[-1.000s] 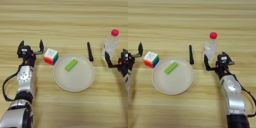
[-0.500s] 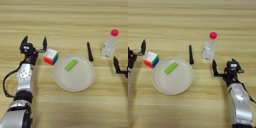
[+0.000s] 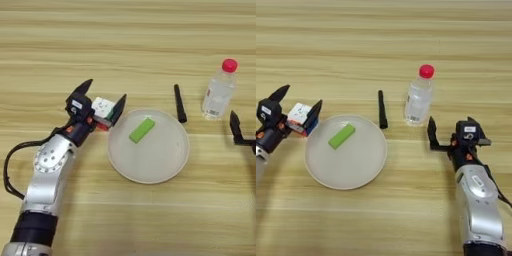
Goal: Move the objects on the table
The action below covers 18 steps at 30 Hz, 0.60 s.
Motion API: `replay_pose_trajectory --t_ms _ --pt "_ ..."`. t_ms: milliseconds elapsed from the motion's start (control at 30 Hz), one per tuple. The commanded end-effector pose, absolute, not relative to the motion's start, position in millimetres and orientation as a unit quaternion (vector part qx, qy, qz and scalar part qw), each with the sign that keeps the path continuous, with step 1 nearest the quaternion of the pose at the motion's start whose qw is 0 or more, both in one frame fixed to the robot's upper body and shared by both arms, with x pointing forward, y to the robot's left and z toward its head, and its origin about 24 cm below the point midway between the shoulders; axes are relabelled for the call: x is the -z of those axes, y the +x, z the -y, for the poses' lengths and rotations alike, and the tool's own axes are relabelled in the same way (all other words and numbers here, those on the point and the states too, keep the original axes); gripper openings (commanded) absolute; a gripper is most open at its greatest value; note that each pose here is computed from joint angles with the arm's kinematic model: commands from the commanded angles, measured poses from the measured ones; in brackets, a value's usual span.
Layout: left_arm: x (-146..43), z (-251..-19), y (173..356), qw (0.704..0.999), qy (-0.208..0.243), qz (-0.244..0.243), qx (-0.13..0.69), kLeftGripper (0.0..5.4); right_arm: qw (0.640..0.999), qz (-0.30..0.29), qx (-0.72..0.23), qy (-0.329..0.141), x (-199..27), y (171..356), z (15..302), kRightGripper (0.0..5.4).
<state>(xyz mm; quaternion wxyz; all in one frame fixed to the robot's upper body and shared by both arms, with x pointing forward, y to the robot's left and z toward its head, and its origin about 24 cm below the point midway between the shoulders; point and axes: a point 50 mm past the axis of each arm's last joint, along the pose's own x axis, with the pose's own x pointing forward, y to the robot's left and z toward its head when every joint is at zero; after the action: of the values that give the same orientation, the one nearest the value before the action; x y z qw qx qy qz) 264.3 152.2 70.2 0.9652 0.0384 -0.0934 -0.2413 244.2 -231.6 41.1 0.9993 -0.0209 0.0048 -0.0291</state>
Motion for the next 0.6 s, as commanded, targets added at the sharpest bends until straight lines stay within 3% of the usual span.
replay_pose_trajectory --t_ms 33,333,600 --pt "-72.3 -142 257.5 0.962 0.079 0.044 0.258 5.4 0.999 0.003 0.033 -0.017 -42 247.4 229 5.38" --pt "-60.4 -117 261.2 0.954 0.086 -0.049 0.282 5.4 0.999 0.008 0.038 -0.011 -42 247.1 225 5.38" --pt "-49.7 -99 260.7 0.936 0.096 -0.084 0.328 5.4 0.999 0.012 0.039 -0.008 -45 246.4 221 5.38"
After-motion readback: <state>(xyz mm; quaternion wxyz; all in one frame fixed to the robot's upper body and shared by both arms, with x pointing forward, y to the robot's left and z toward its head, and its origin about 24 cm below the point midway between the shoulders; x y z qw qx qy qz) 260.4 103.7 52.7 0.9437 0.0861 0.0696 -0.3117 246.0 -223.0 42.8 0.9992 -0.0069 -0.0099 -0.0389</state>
